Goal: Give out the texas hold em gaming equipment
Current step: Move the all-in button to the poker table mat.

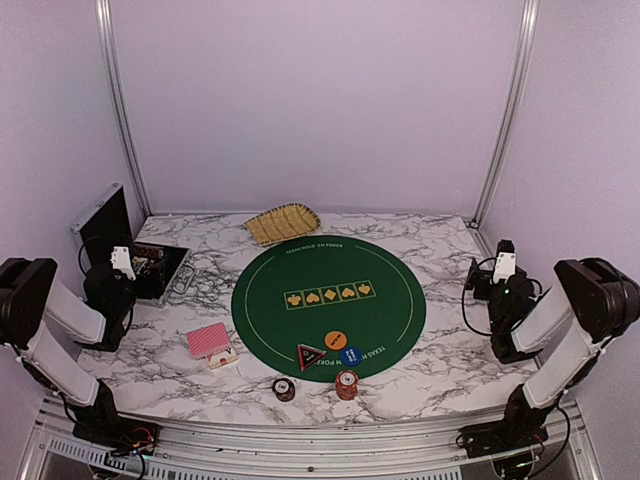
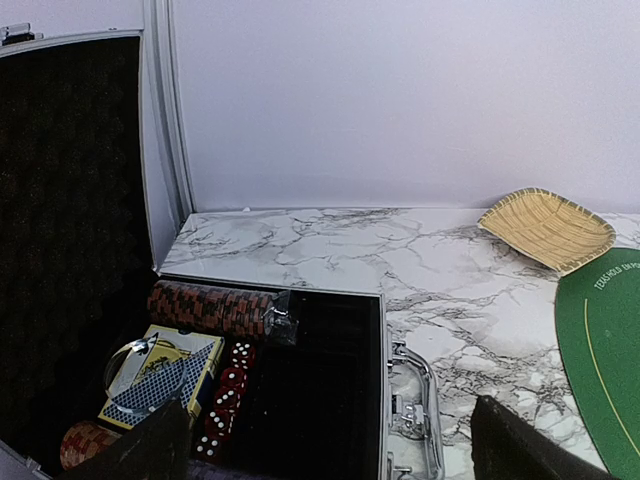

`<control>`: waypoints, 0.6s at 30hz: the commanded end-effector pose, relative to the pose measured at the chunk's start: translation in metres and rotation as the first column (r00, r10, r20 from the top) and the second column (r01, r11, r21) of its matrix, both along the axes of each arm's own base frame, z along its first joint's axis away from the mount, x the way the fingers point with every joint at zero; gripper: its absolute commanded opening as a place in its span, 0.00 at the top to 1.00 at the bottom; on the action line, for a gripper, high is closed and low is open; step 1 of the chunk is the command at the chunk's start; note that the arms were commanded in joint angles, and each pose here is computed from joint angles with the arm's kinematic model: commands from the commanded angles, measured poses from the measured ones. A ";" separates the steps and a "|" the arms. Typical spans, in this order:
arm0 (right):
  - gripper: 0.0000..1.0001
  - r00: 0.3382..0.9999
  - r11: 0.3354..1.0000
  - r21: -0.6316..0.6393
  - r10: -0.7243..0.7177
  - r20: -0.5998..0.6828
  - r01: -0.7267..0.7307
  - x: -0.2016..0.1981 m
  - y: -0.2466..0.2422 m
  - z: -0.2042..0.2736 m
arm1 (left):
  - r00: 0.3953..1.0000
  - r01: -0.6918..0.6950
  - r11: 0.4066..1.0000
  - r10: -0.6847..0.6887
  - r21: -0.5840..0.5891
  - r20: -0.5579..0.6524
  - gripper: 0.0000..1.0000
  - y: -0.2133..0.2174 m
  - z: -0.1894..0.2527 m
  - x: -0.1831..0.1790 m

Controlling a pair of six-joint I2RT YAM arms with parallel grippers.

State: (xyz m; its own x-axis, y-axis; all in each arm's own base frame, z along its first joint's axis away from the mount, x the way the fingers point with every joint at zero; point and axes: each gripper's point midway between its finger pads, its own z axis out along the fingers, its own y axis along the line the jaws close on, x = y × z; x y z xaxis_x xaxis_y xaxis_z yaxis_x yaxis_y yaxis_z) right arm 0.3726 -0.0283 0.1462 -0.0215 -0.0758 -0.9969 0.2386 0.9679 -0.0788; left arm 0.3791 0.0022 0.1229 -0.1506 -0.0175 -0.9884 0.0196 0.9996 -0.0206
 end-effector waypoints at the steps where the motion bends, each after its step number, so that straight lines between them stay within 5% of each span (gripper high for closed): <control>1: 0.01 1.000 1.000 0.010 0.002 0.025 -0.002 0.003 0.000 0.007 | 1.000 -0.001 1.000 0.001 0.003 0.028 0.01 -0.001 0.006 0.001; 15: 0.01 1.000 1.000 0.013 0.002 0.024 -0.002 0.004 0.001 0.007 | 1.000 -0.002 1.000 0.002 0.001 0.029 0.01 0.000 0.007 0.001; 18: 0.01 0.995 0.994 0.062 -0.096 0.016 0.095 -0.003 -0.017 0.006 | 1.000 -0.010 1.000 0.010 -0.001 0.003 0.01 0.003 0.012 0.009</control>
State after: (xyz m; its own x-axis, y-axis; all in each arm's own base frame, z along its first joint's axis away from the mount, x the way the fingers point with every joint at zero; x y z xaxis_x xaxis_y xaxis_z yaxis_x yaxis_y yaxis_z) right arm 0.3722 -0.0298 0.1462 -0.0213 -0.0724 -0.9972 0.2471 0.9661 -0.0754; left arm 0.3792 0.0024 0.1226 -0.1521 -0.0179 -0.9882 0.0187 0.9996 -0.0210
